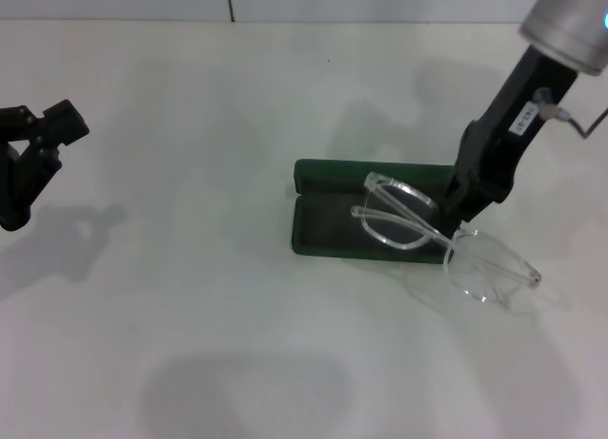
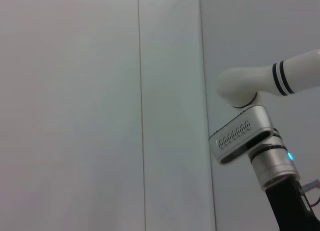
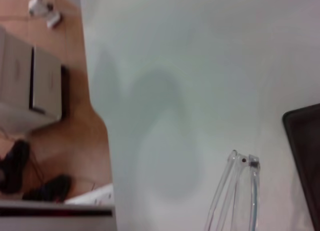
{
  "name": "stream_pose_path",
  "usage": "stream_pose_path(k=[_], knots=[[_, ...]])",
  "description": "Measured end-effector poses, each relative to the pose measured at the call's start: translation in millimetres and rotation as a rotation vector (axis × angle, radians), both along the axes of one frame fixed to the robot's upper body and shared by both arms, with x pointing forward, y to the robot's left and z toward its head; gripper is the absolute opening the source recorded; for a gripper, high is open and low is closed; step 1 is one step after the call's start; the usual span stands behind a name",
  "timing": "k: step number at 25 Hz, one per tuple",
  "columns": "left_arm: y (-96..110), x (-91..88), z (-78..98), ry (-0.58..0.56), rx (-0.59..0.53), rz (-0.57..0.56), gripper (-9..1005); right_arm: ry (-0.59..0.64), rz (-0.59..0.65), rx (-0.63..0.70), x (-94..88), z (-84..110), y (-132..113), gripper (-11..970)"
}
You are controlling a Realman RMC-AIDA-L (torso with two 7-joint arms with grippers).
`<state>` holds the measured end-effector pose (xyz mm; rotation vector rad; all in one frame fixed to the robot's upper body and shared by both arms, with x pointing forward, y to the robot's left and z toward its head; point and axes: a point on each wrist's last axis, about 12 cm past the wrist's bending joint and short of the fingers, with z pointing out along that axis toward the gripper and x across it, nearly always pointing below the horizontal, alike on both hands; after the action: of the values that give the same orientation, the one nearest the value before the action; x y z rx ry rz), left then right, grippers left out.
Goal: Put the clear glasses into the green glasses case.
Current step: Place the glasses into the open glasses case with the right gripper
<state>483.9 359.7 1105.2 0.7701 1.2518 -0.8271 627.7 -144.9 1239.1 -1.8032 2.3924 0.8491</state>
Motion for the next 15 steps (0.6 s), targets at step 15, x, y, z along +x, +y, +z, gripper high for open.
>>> stream_pose_path(k=[15], knots=[[0.0,-3.1,-2.8,0.032,-0.008,-0.003,104,-0.155,0.178,-0.205,7.2,-9.8,72.0,60]])
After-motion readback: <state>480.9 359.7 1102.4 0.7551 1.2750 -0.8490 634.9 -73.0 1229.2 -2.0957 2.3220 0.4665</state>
